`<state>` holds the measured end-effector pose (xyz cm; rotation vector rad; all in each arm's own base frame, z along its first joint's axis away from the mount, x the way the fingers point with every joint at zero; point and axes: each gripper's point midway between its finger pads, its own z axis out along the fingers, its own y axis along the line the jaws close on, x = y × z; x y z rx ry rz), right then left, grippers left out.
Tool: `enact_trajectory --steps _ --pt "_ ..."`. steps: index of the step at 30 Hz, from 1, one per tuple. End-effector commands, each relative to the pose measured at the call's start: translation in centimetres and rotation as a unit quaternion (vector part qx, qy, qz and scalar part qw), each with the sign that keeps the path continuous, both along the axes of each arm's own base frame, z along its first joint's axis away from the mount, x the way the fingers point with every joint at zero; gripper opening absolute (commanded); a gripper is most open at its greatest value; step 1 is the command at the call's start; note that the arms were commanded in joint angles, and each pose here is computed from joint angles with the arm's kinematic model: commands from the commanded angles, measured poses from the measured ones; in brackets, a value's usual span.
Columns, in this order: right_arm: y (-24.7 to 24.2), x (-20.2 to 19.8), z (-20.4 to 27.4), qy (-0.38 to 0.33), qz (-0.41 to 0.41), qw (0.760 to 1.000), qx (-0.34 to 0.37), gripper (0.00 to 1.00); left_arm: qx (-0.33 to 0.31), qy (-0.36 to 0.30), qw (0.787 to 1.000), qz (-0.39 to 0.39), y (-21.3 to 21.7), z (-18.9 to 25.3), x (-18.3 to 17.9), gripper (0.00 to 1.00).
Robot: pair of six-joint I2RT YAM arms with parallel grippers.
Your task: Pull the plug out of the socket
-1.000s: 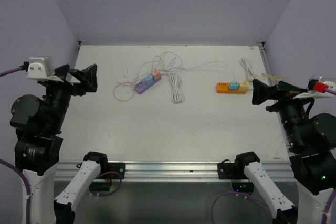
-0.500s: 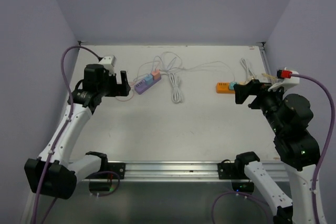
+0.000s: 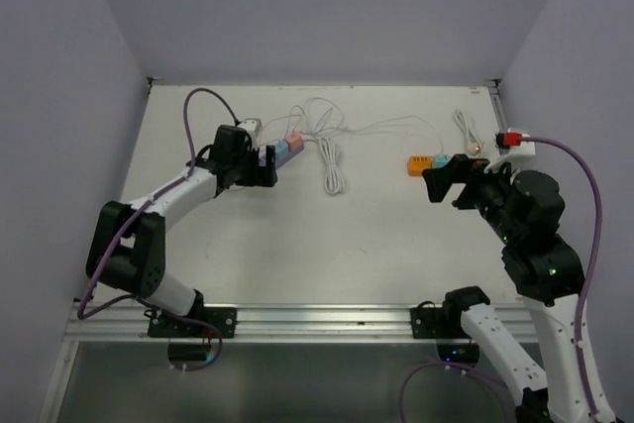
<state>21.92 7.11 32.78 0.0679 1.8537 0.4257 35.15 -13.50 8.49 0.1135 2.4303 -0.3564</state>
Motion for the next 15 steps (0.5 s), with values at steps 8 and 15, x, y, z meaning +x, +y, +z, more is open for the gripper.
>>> enact_trajectory --steps 8,15 --pt "1.4 -0.4 1.5 -0.058 0.042 0.997 0.02 0.99 0.059 -0.078 0.995 -0.025 -0.3 -2.3 7.5 0.95" --pt "1.5 -0.4 1.4 -0.06 0.05 0.997 0.006 0.99 0.071 -0.11 0.991 -0.036 -0.6 -2.3 9.6 0.94"
